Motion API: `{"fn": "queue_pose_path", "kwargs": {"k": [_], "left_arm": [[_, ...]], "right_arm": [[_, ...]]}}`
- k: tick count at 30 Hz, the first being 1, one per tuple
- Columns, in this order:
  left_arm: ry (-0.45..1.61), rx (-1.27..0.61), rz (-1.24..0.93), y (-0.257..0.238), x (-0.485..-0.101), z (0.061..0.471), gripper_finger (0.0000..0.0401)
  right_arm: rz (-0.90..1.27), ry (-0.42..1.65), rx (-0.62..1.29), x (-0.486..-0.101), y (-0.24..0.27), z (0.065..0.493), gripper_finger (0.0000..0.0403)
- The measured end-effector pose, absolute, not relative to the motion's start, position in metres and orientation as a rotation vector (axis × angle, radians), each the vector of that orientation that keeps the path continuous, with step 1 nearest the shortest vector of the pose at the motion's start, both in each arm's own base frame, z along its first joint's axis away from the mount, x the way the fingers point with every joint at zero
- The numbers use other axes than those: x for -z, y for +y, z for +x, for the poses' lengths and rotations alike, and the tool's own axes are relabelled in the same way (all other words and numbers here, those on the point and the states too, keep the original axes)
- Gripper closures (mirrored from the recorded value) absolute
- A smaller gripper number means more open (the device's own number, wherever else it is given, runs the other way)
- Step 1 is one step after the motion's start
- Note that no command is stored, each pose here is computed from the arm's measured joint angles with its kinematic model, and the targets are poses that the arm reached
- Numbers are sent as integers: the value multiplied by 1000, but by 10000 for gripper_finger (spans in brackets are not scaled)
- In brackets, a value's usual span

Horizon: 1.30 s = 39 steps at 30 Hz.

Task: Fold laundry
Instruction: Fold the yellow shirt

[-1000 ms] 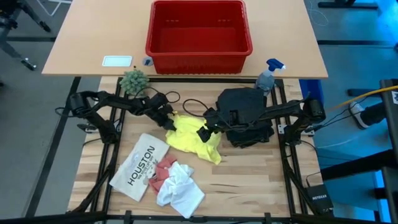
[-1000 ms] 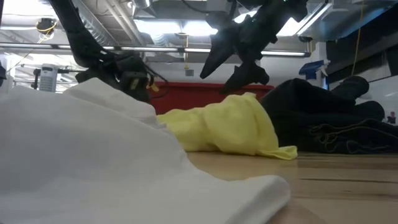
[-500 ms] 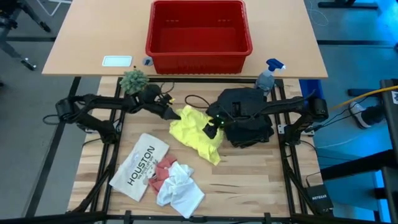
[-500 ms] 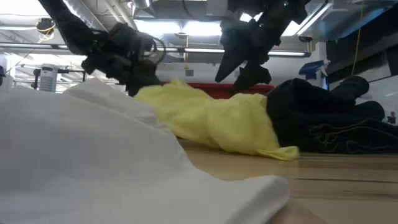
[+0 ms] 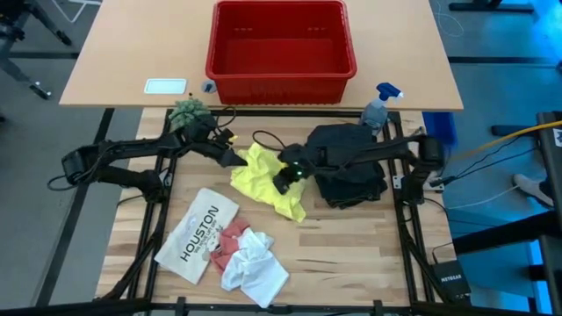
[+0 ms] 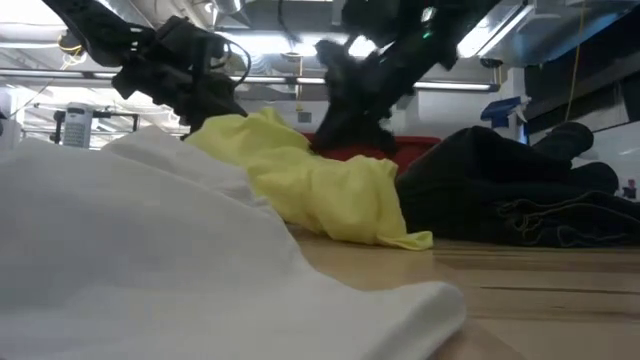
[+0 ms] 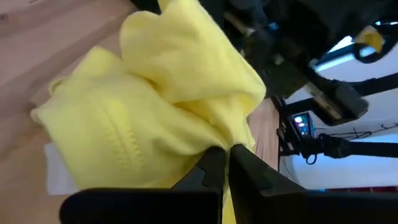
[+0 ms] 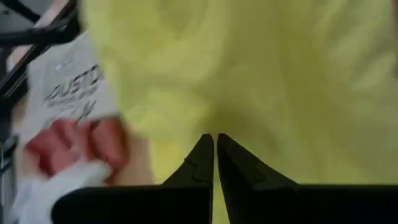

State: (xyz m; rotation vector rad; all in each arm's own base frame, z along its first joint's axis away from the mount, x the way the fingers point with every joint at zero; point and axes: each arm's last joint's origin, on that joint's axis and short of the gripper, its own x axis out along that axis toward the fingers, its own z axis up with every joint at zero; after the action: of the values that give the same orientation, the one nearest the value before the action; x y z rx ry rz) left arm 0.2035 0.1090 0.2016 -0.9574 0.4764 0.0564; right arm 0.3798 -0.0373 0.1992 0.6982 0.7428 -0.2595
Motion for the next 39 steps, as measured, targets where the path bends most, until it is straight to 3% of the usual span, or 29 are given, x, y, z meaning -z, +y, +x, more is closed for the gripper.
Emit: {"fn": "queue_pose_path", "kwargs": {"k": [6, 11, 23, 27, 35, 39], "left_arm": [[459, 4, -929, 103, -205, 209, 401], [455, 58, -901, 93, -208, 215, 401], [465, 58, -846, 92, -206, 215, 401], [465, 60, -835, 92, -206, 215, 401], [464, 61, -829, 92, -206, 215, 401], [465, 63, -831, 91, -207, 215, 401]], "right_arm": [[774, 785, 259, -156, -44, 414, 401], [826, 744, 210, -152, -48, 445, 402], [720, 780, 210, -199, -41, 440, 399], [723, 805, 208, -205, -41, 431, 364], [733, 826, 185, -223, -36, 405, 235], [706, 835, 243, -236, -26, 382, 209]]}}
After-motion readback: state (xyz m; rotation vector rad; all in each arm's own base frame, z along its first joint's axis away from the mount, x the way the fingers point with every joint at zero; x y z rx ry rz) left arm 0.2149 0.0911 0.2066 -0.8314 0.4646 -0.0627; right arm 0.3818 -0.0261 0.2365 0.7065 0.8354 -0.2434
